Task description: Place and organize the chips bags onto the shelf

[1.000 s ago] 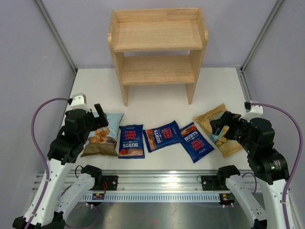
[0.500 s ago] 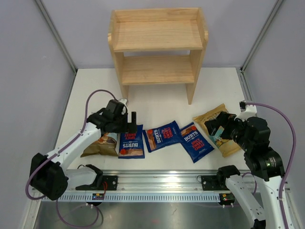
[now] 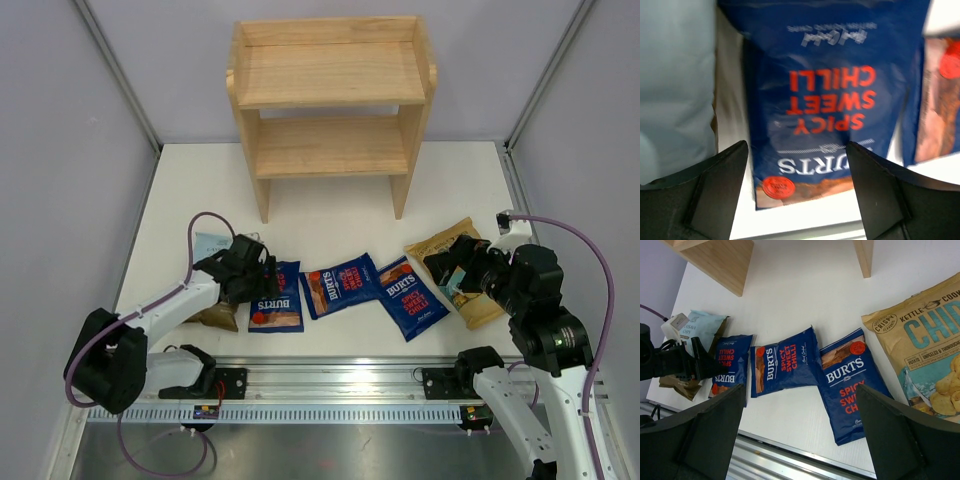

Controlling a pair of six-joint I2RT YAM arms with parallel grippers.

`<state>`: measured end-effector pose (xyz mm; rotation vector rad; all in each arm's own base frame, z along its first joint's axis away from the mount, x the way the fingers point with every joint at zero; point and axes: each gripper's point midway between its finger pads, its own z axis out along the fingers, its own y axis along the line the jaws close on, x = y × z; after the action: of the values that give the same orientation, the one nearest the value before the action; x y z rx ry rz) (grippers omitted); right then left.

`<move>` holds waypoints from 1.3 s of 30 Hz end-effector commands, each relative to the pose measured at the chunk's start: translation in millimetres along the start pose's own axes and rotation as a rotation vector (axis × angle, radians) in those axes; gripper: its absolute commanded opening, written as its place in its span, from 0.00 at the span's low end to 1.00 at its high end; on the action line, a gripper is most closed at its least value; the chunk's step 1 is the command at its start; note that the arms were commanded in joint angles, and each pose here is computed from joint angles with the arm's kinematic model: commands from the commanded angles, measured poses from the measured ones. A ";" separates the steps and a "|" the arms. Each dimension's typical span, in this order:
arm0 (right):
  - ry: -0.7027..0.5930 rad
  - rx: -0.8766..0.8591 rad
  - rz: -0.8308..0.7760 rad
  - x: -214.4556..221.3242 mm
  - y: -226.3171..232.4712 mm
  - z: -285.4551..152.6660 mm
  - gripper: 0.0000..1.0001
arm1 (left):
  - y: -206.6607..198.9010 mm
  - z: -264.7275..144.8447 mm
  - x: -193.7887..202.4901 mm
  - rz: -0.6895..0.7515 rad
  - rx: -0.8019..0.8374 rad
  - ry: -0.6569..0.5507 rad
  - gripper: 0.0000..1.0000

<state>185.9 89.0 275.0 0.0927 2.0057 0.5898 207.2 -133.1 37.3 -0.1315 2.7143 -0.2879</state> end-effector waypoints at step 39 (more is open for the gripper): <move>0.218 -0.554 0.577 55.1 84.8 76.8 0.94 | -59.9 -113.8 -98.2 -0.346 0.462 -0.585 0.00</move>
<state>209.2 181.9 191.8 0.2893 2.1333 1.3166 235.5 -142.6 122.0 -0.4019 2.2244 -0.6113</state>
